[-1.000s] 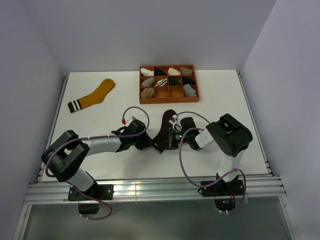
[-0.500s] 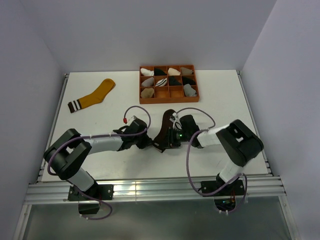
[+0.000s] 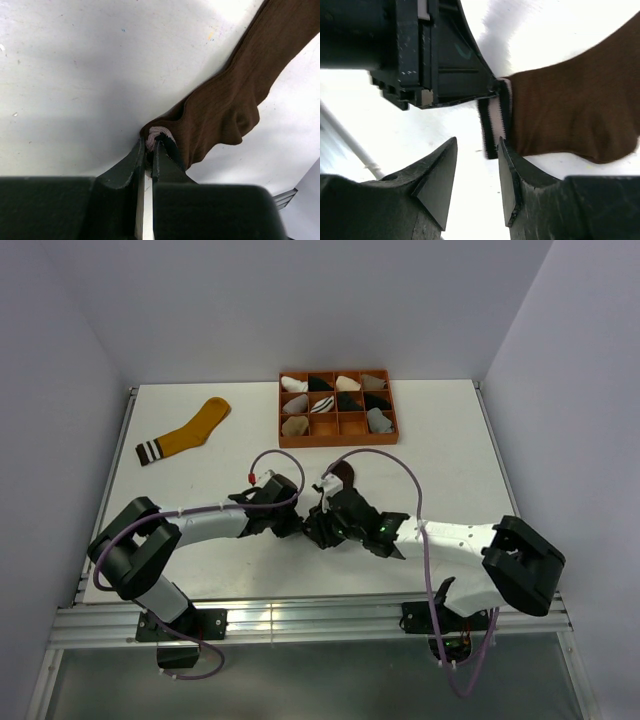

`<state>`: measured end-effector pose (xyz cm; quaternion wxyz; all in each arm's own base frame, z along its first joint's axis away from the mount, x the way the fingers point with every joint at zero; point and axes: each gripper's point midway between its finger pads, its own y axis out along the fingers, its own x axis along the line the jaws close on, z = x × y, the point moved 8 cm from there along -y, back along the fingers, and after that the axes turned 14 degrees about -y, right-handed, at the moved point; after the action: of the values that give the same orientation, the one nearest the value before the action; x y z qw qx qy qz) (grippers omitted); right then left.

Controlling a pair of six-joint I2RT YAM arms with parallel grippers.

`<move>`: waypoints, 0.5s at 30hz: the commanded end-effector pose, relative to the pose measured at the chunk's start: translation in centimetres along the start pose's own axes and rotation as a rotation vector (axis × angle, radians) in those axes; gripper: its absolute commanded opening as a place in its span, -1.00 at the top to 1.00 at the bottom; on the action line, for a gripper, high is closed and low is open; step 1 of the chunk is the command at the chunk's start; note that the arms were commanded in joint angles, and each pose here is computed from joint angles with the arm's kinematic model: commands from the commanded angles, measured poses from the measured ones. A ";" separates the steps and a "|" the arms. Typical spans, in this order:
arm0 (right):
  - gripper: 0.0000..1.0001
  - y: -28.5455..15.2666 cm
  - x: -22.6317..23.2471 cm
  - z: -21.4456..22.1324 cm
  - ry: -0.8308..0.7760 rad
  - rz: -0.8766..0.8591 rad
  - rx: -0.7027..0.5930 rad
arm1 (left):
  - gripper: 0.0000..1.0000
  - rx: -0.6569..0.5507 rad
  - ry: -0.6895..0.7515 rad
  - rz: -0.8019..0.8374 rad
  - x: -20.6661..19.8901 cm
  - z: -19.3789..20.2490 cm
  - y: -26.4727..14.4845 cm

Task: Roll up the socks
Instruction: Roll the sock at the center of the board.

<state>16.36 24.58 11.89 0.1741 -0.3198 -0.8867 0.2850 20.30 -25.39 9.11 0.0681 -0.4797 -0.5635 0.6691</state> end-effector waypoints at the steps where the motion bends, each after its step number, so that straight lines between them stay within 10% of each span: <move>1: 0.07 0.7 -0.4 -0.9 -0.116 0.159 -0.003 | 0.99 -0.018 0.049 -0.063 0.7 0.0 -0.4; 15: 0.07 3.8 1.8 1.5 -0.260 0.200 0.089 | 0.99 -0.005 0.053 -0.062 0.5 0.1 -0.4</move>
<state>15.77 26.49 8.64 0.0763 -0.3601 -0.8547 0.3662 20.25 -25.06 9.15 0.0820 -0.4752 -0.5689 0.6661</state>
